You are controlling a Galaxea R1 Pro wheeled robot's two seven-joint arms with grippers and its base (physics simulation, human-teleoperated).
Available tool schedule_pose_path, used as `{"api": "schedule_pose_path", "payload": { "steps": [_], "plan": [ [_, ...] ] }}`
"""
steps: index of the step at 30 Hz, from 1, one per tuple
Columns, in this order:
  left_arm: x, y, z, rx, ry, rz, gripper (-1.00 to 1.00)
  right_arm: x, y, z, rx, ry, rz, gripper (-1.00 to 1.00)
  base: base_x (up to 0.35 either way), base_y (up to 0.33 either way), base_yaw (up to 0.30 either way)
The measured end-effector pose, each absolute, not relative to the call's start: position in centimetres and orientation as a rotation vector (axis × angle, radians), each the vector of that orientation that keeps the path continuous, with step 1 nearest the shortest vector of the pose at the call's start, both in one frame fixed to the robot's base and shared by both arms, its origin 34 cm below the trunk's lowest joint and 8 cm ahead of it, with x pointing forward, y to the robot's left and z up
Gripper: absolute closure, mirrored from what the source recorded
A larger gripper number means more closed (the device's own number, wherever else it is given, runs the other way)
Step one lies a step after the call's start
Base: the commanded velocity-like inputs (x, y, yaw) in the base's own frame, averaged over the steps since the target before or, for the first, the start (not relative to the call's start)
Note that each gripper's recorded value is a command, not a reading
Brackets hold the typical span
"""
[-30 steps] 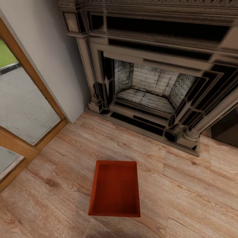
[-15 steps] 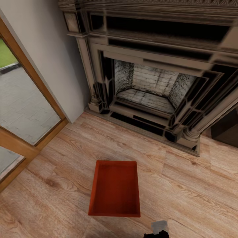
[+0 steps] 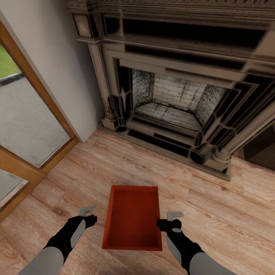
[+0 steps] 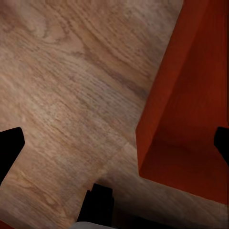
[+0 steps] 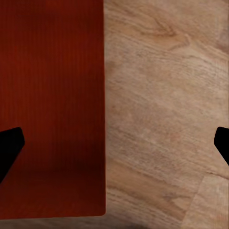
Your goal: Move the two storage containers from the living room to the garage. In the garage, place one container on the floor and stack the other container on top of it (either order is fine).
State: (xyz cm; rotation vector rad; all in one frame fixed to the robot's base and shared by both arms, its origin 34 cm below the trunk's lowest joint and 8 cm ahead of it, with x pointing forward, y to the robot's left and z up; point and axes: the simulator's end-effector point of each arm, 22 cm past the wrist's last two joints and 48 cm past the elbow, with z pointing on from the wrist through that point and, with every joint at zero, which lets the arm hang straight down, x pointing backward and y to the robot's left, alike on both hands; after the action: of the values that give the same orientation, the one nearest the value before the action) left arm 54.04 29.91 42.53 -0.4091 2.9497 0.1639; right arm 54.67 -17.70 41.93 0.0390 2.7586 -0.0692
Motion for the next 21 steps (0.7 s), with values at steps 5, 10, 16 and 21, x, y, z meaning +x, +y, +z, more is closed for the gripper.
{"api": "schedule_pose_path", "payload": {
  "steps": [5,10,16,21],
  "plan": [
    [54.1,29.1,42.4,-0.412,2.948,0.151,-1.00,55.0,-17.7,42.1,0.041,2.744,-0.067,-1.00,0.000,0.000,0.000],
    [54.9,28.8,42.4,-0.365,2.912,0.156,-1.00,54.9,-17.6,42.0,0.022,2.747,-0.069,-1.00,0.000,0.000,0.000],
    [53.2,23.6,41.4,-0.112,2.923,0.126,-1.00,48.7,-18.4,39.9,-0.015,2.867,-0.097,-1.00,0.000,0.000,0.000],
    [52.0,18.7,41.1,-0.072,2.936,0.064,-1.00,47.9,-18.6,39.7,-0.005,2.869,-0.102,-1.00,0.000,0.000,0.000]
  ]
}}
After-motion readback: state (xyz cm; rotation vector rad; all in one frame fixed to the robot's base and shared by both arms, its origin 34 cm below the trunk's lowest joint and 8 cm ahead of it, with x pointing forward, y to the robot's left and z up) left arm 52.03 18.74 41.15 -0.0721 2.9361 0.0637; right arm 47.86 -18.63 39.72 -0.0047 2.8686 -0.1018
